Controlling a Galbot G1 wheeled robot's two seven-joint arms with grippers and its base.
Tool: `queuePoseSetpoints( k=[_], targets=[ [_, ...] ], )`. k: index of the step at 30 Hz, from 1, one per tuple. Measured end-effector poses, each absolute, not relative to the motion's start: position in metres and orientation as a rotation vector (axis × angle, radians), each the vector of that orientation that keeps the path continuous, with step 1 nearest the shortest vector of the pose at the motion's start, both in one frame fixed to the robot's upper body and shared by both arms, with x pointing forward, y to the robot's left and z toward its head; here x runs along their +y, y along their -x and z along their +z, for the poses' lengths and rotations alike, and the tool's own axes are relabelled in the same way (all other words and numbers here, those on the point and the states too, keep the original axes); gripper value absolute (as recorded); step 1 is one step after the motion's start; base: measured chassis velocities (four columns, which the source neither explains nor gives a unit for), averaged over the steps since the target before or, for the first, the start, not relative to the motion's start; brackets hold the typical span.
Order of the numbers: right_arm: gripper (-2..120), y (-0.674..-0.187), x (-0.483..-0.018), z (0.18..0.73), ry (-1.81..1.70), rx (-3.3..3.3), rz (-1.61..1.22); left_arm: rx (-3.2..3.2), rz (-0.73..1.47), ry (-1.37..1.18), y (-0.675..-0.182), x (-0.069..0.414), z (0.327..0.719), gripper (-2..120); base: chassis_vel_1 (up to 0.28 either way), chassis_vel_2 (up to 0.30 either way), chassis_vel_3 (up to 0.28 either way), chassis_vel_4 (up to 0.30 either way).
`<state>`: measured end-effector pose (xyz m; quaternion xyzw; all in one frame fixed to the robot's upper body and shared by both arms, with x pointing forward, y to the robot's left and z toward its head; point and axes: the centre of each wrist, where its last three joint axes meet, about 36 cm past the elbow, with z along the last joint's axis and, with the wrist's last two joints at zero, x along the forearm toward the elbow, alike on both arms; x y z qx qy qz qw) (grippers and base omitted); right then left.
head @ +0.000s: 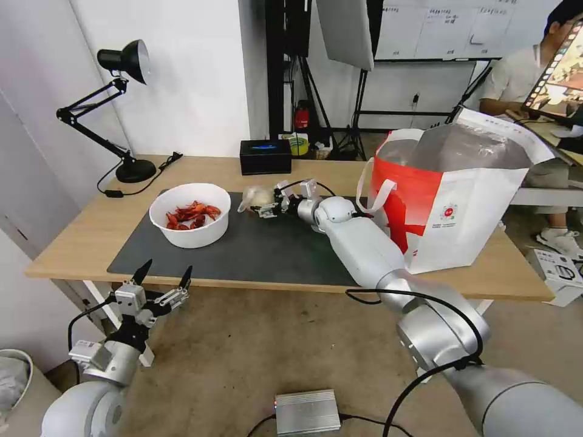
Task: Pick up the trash from the table and place it into the takeout bag.
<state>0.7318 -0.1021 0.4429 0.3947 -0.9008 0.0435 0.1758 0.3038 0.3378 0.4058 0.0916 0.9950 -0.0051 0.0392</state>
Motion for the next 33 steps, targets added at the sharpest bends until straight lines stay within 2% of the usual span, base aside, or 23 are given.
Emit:
queuePoseSetpoints(
  k=[2, 3, 6, 7, 10, 11, 16, 17, 20, 21, 26, 33],
  targets=[
    [82, -0.731, -0.103, 0.44, -1.109, -2.552, 0.114, 3.052, -0.015, -0.279, -0.303, 0.337, 0.405, 100, 0.0, 0.0, 0.0, 0.0],
    [82, -0.731, -0.103, 0.44, -1.109, -2.552, 0.114, 3.052, -0.015, -0.279, -0.303, 0.337, 0.405, 100, 0.0, 0.0, 0.0, 0.0],
    [69, -0.73, -0.104, 0.437, -1.101, -2.55, 0.106, 3.052, -0.014, -0.279, -0.303, 0.337, 0.405, 100, 0.0, 0.0, 0.0, 0.0],
    [69, -0.73, -0.104, 0.437, -1.101, -2.55, 0.106, 3.052, -0.014, -0.279, -0.303, 0.337, 0.405, 100, 0.0, 0.0, 0.0, 0.0],
    [53, -0.73, -0.104, 0.436, -1.098, -2.551, 0.102, 3.05, -0.011, -0.28, -0.304, 0.337, 0.406, 100, 0.0, 0.0, 0.0, 0.0],
    [53, -0.73, -0.104, 0.436, -1.098, -2.551, 0.102, 3.05, -0.011, -0.28, -0.304, 0.337, 0.406, 100, 0.0, 0.0, 0.0, 0.0],
    [30, -0.73, -0.106, 0.437, -1.083, -2.562, 0.087, 3.05, -0.016, -0.287, -0.305, 0.336, 0.405, 100, 0.0, 0.0, 0.0, 0.0],
    [30, -0.73, -0.106, 0.437, -1.083, -2.562, 0.087, 3.05, -0.016, -0.287, -0.305, 0.336, 0.405, 100, 0.0, 0.0, 0.0, 0.0],
    [15, -0.73, -0.107, 0.435, -1.079, -2.562, 0.084, 3.052, -0.017, -0.287, -0.305, 0.337, 0.404, 100, 0.0, 0.0, 0.0, 0.0],
    [15, -0.73, -0.107, 0.435, -1.079, -2.562, 0.084, 3.052, -0.017, -0.287, -0.305, 0.337, 0.404, 100, 0.0, 0.0, 0.0, 0.0],
    [0, -0.728, -0.108, 0.432, -1.071, -2.562, 0.075, 3.05, -0.018, -0.284, -0.305, 0.337, 0.405, 100, 0.0, 0.0, 0.0, 0.0],
    [0, -0.725, -0.108, 0.433, -1.068, -2.601, 0.016, 3.05, -0.031, -0.243, -0.306, 0.341, 0.406, 100, 0.0, 0.0, 0.0, 0.0]
  ],
)
